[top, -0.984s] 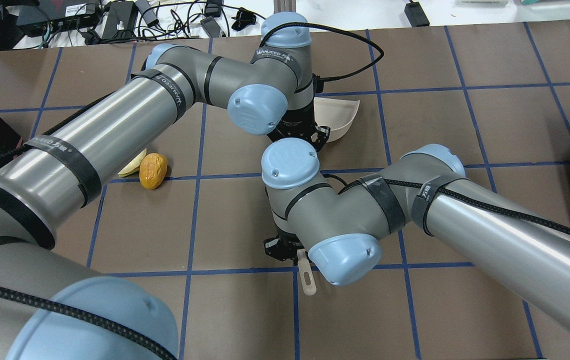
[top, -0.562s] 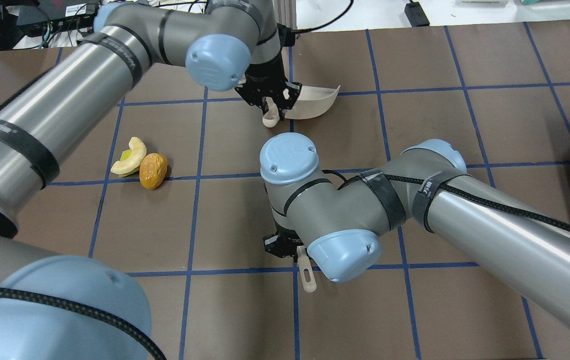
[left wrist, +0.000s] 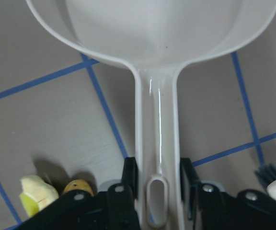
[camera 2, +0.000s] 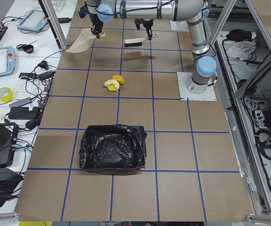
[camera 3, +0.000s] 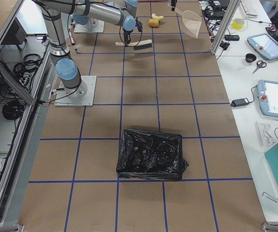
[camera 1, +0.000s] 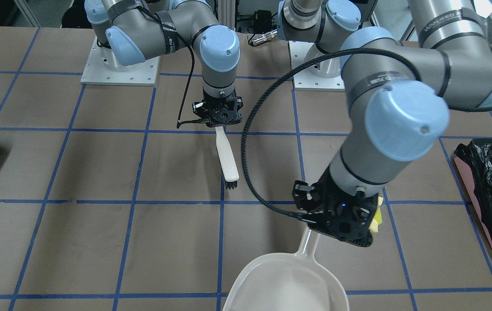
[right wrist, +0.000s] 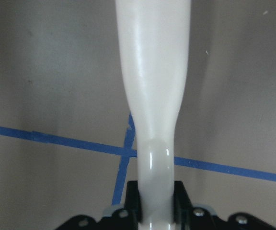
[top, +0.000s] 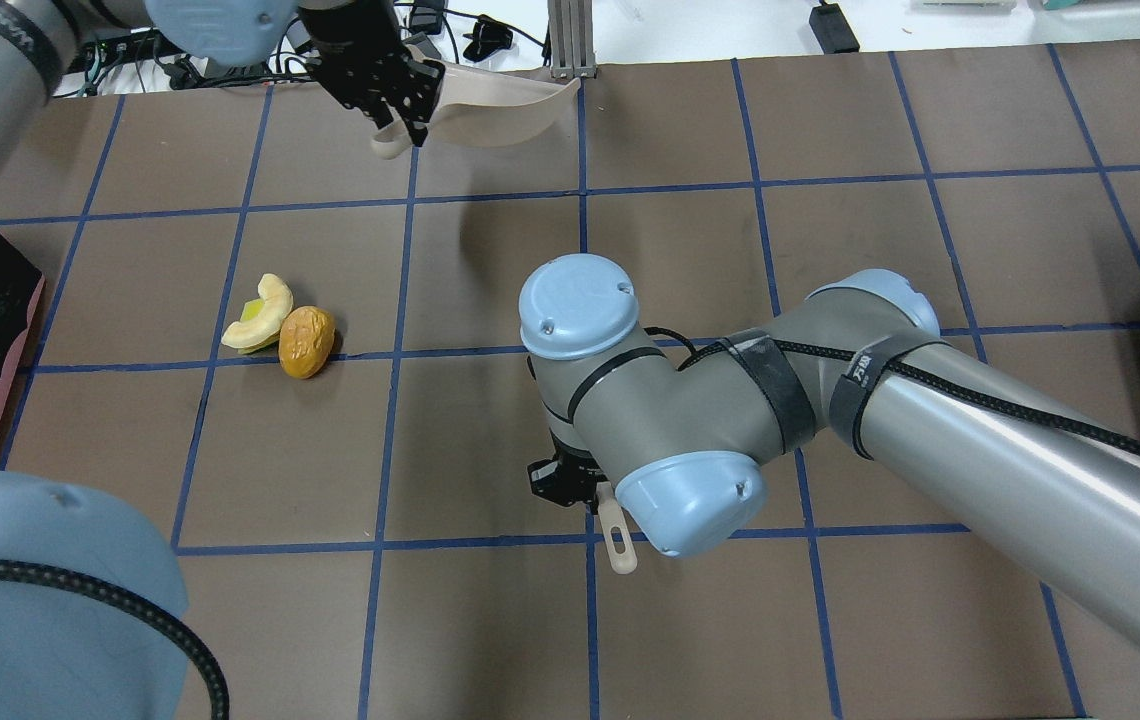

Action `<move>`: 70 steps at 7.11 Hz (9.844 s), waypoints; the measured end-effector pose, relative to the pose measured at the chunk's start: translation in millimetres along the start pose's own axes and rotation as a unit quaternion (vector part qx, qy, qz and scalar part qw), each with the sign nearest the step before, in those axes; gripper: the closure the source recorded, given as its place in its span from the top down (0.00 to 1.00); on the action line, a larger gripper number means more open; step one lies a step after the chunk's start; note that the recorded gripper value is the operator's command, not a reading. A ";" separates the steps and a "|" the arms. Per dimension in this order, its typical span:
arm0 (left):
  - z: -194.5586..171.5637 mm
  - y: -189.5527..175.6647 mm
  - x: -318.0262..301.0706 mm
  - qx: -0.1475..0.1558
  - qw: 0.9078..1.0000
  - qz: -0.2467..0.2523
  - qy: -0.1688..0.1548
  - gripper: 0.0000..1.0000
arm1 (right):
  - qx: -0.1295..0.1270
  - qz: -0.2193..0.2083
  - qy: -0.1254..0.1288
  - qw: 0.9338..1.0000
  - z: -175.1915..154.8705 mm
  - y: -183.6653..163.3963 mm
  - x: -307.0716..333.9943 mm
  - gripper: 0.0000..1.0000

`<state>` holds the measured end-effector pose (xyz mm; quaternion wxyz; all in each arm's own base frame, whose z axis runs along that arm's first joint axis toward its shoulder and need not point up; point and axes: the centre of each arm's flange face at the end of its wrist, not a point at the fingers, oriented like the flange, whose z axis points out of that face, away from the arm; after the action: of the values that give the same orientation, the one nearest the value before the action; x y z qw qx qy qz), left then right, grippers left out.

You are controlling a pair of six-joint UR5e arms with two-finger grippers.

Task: Sweep and dump trash in nearest bin

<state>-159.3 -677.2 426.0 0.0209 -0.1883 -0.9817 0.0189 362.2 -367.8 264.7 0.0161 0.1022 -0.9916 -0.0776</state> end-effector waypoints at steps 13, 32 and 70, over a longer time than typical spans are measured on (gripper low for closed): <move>66.3 256.1 -396.9 -0.049 0.845 0.531 -0.039 0.00 | 0.025 0.094 -0.053 0.994 -25.6 -129.7 -154.6 0.00; 125.1 262.3 -394.4 -0.046 0.813 0.579 0.047 0.00 | -0.018 0.130 -0.215 0.968 -16.4 -190.2 -329.8 0.00; -65.1 499.6 -601.3 -0.075 0.962 0.225 -0.133 0.00 | -0.096 0.088 0.046 0.990 40.3 3.9 -38.4 0.00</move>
<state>586.3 -434.2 448.2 -0.1287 -0.4013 -0.9065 -0.0255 397.1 -350.0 224.9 0.0780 0.0164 -0.9829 -0.1659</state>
